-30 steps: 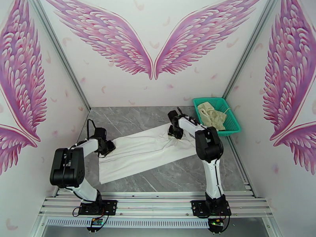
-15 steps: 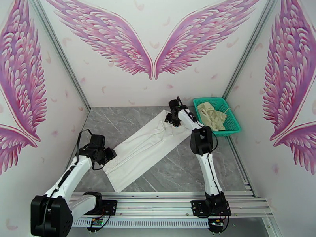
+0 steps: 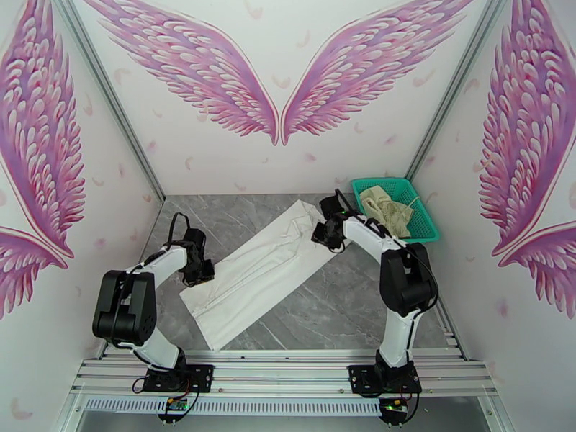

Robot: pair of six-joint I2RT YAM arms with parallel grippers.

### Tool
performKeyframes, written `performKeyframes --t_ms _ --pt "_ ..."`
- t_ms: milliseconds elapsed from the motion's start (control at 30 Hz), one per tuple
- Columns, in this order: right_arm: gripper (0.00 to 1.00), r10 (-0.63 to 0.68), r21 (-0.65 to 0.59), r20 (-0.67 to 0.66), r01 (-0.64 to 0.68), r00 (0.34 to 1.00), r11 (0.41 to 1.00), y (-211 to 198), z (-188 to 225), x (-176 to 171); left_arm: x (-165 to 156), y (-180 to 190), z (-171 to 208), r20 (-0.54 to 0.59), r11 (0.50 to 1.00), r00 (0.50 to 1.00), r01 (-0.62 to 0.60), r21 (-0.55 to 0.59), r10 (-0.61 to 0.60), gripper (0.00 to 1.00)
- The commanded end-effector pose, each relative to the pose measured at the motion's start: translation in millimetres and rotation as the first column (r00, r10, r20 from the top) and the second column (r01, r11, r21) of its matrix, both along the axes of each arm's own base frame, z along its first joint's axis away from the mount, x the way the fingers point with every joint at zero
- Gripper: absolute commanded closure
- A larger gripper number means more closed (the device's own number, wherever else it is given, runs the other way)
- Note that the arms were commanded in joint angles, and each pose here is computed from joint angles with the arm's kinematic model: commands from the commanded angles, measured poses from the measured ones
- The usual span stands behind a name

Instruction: Fold and stack the mixed laundry pile

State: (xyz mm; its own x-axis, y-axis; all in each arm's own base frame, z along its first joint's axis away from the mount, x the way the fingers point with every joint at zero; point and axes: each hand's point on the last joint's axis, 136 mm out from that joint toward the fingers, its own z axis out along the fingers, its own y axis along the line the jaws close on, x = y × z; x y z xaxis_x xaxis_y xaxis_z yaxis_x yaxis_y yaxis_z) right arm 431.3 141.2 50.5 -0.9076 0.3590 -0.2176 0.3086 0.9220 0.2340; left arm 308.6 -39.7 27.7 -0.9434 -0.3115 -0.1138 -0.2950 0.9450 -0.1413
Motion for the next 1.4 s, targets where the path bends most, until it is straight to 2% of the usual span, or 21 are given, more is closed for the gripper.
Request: performKeyframes --t_ms 0,167,333,500,600,767,867,1067,1167,1367 --pt "0.67 -0.018 -0.019 0.011 0.018 1.000 1.000 0.6 -20.2 16.6 -13.8 1.3 -18.3 -0.040 1.000 0.999 0.008 0.010 -0.007 0.86" --pt "0.71 -0.032 -0.062 -0.037 0.030 0.999 0.998 -1.2 -47.0 39.1 -41.8 -9.0 -32.9 -0.105 0.999 0.994 -0.040 -0.024 0.037 0.88" --pt "0.70 -0.044 -0.065 -0.060 0.040 0.997 0.997 1.1 -64.5 68.6 -66.3 -32.9 -37.5 -0.162 0.990 0.985 -0.077 -0.115 0.058 0.88" --pt "0.70 -0.048 -0.031 -0.051 0.046 0.998 0.998 3.6 -77.8 104.7 -111.3 -73.2 -49.8 -0.227 0.986 0.974 -0.061 -0.156 0.024 0.88" --pt "0.68 -0.037 -0.006 -0.025 0.037 0.999 0.999 5.4 -76.1 129.6 -135.8 -105.4 -47.9 -0.228 0.977 0.974 -0.055 -0.206 0.006 0.88" --pt "0.64 -0.006 0.078 0.044 0.002 0.999 0.997 17.2 -73.0 157.7 -157.8 -156.0 -15.2 -0.171 0.957 0.982 0.027 -0.290 -0.080 0.87" --pt "0.64 -0.003 0.115 0.090 -0.007 0.996 0.993 18.1 -56.7 169.1 -151.2 -159.9 12.4 -0.104 0.958 0.991 0.057 -0.280 -0.090 0.84" --pt "0.59 0.037 0.128 0.216 -0.066 0.976 0.990 19.9 31.6 171.5 -99.6 -159.5 70.2 0.083 0.955 0.989 0.142 -0.262 -0.124 0.80" --pt "0.57 0.046 0.101 0.208 -0.068 0.977 0.993 16.5 54.0 149.7 -72.5 -145.7 75.0 0.127 0.960 0.982 0.168 -0.222 -0.142 0.80" --pt "0.59 0.072 0.036 0.111 -0.077 0.991 0.996 21.7 32.9 73.2 -35.5 -134.9 59.5 0.146 0.957 0.965 0.239 -0.161 -0.217 0.81"
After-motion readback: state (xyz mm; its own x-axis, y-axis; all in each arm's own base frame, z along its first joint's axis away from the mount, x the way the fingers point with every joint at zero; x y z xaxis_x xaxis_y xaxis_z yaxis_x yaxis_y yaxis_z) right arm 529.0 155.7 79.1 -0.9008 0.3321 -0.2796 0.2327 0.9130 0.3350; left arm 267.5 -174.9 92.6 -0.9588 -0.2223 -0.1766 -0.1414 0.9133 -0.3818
